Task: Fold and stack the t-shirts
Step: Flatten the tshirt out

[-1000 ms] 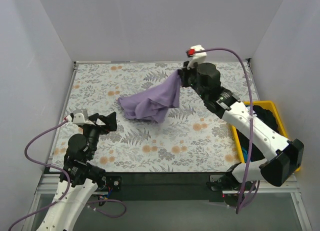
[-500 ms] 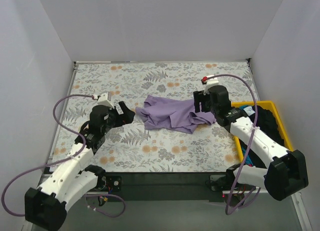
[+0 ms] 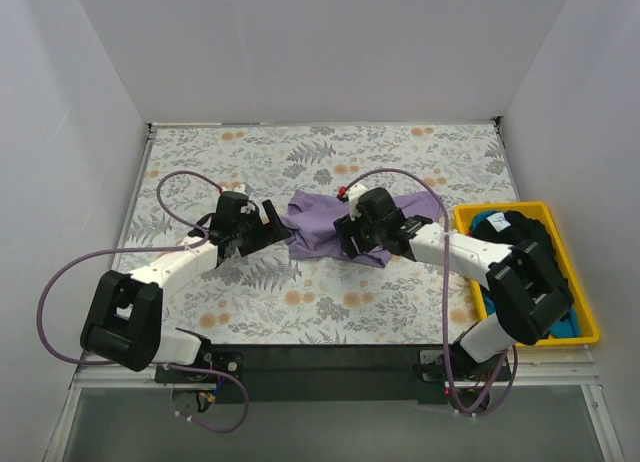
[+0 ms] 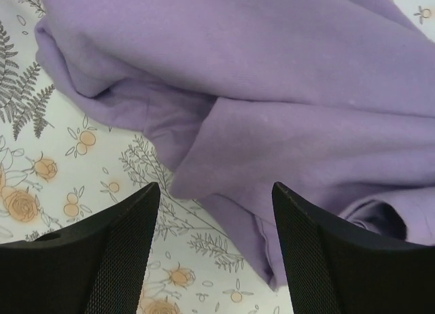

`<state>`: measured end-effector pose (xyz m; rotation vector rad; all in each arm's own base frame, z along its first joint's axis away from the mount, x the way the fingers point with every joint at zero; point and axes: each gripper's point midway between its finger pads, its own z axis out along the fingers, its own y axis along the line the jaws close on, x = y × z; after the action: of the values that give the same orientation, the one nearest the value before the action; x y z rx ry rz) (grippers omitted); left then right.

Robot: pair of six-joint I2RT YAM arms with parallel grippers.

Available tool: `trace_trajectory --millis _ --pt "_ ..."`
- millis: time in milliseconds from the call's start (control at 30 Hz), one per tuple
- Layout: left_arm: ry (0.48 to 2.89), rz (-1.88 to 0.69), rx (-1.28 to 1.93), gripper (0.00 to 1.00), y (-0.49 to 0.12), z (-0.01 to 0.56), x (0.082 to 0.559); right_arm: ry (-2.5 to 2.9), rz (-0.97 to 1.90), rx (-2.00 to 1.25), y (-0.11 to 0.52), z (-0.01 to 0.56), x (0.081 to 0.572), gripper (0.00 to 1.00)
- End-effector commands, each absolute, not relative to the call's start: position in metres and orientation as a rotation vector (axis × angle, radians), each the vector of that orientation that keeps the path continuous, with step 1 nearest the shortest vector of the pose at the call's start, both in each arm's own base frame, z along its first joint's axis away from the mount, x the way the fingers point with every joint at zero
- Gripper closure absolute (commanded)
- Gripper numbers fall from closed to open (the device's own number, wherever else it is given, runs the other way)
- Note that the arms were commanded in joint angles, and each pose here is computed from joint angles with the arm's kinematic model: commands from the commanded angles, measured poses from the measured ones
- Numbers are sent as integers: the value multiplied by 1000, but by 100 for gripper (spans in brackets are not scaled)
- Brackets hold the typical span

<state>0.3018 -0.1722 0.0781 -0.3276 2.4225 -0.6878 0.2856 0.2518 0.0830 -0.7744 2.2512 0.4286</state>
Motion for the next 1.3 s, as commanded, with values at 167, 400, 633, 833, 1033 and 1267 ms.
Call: trace_trajectory --millis 167,400,633,833,1033,1267 --pt "2408 -771 -342 17 -188 80 316 2254 342 -691 279 78 315 29" --pt "2433 -758 -370 17 -188 70 317 2232 52 -531 224 87 329 98" --pt "2420 -754 -361 18 -191 74 326 2253 40 -148 127 111 338 99" --pt "2438 -797 -351 21 -210 71 335 2239 87 -102 112 118 334 99" --pt "2479 -788 -368 26 -222 54 345 2250 111 -105 113 115 333 99" --pt "2460 -585 -428 100 -192 55 360 2218 92 -35 94 126 335 99"
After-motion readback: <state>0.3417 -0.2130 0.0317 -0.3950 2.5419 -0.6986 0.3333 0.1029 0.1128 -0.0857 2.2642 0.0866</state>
